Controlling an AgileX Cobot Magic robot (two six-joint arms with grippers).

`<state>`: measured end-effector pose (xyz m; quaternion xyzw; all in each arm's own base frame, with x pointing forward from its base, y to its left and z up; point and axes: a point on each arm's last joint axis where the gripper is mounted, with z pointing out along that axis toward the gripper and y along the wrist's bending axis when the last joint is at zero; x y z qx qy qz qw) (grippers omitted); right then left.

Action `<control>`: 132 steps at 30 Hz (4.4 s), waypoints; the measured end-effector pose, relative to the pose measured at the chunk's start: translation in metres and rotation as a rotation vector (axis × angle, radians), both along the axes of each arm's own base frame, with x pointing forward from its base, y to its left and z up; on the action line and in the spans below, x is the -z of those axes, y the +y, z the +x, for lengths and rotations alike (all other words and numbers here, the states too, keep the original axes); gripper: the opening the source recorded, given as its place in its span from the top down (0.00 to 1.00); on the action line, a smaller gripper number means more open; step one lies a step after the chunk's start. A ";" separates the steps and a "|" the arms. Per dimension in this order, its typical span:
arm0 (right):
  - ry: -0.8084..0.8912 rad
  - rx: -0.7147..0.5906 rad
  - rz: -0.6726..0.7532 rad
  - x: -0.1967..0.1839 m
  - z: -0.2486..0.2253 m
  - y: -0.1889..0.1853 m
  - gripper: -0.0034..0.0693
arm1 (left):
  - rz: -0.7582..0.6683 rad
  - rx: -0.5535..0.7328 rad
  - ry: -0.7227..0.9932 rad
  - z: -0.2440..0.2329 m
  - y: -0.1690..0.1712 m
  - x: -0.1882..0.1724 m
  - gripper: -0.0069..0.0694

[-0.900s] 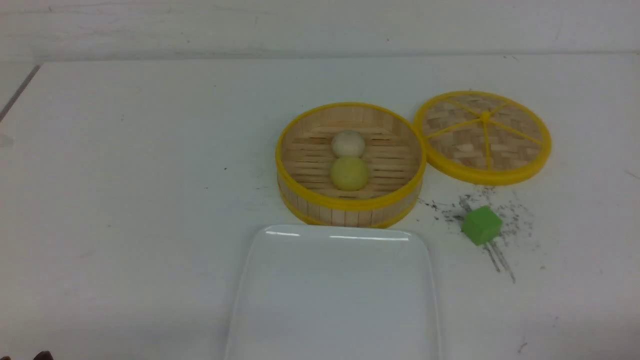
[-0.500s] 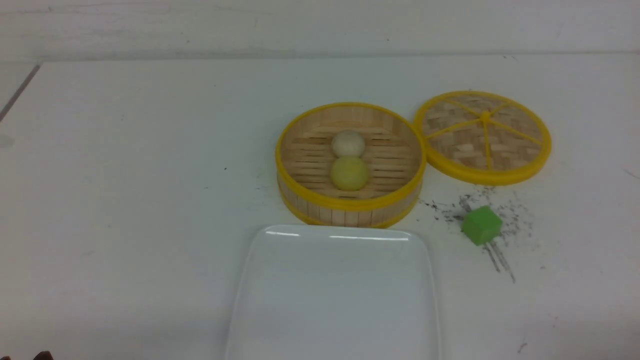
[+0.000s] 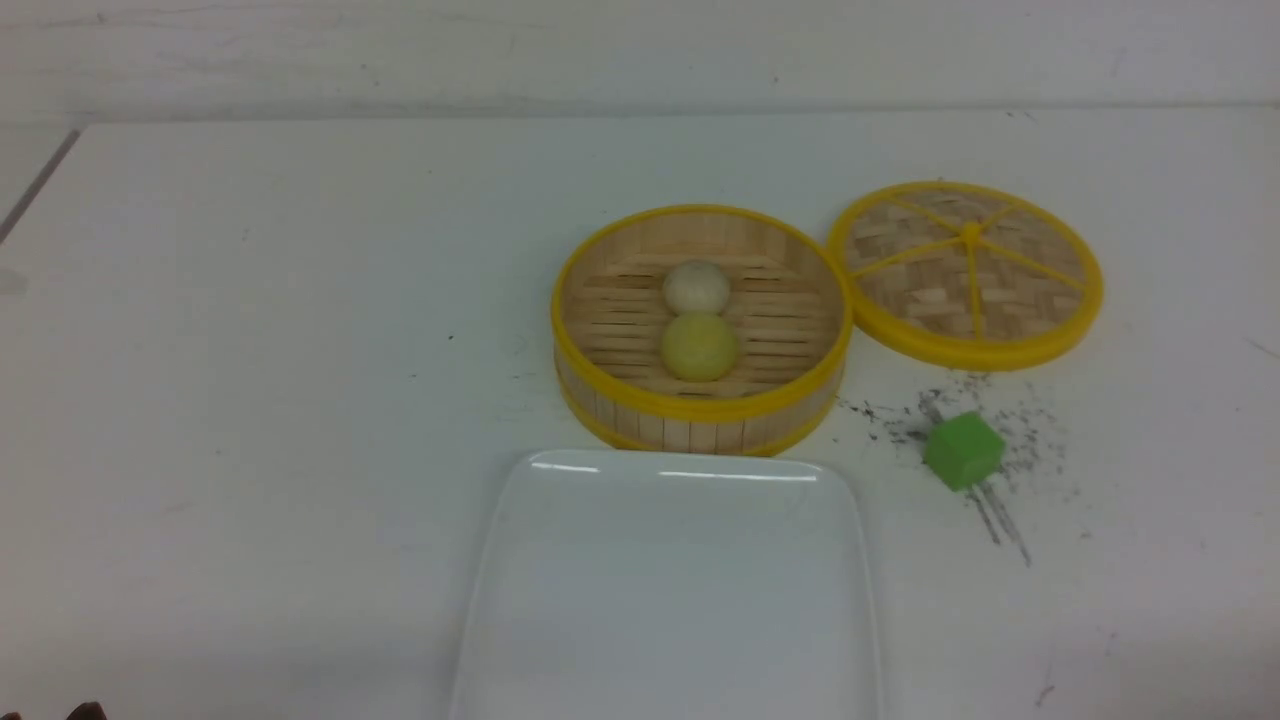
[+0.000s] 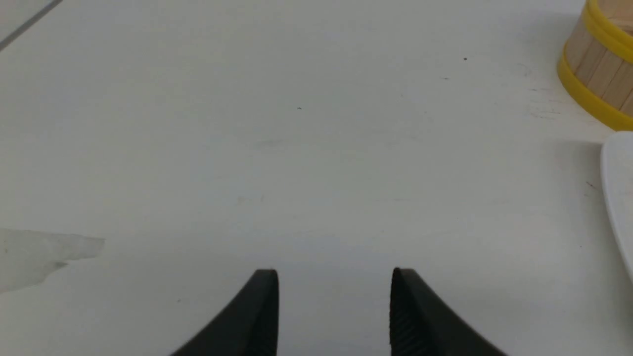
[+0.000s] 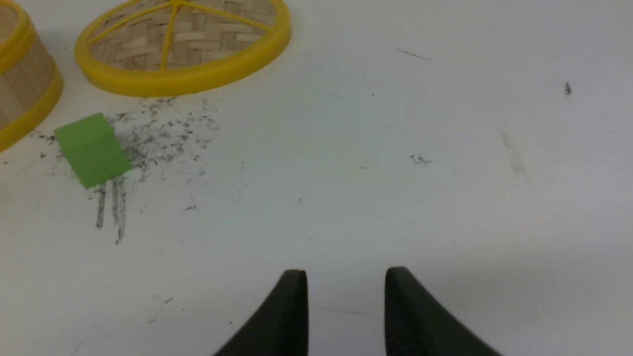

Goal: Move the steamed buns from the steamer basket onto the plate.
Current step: Use the right arm to grab the steamed stuffed bun that is closest to it

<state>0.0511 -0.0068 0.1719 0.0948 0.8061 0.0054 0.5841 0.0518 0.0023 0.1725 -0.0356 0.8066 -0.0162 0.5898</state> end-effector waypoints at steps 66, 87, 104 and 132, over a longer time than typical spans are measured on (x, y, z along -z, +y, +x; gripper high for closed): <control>-0.573 -0.158 0.208 -0.207 -0.095 0.022 0.62 | 0.000 0.000 0.000 0.000 0.000 0.000 0.47; -0.520 -0.223 0.317 -0.203 -0.095 0.029 0.62 | 0.000 0.000 0.000 0.000 0.000 0.000 0.47; -0.453 -0.239 0.327 -0.198 -0.094 0.031 0.62 | -0.506 -0.034 -0.170 0.004 -0.007 -0.014 0.47; -0.309 -0.272 0.343 -0.185 -0.094 0.036 0.62 | -0.612 -0.037 -0.248 0.004 -0.007 -0.022 0.50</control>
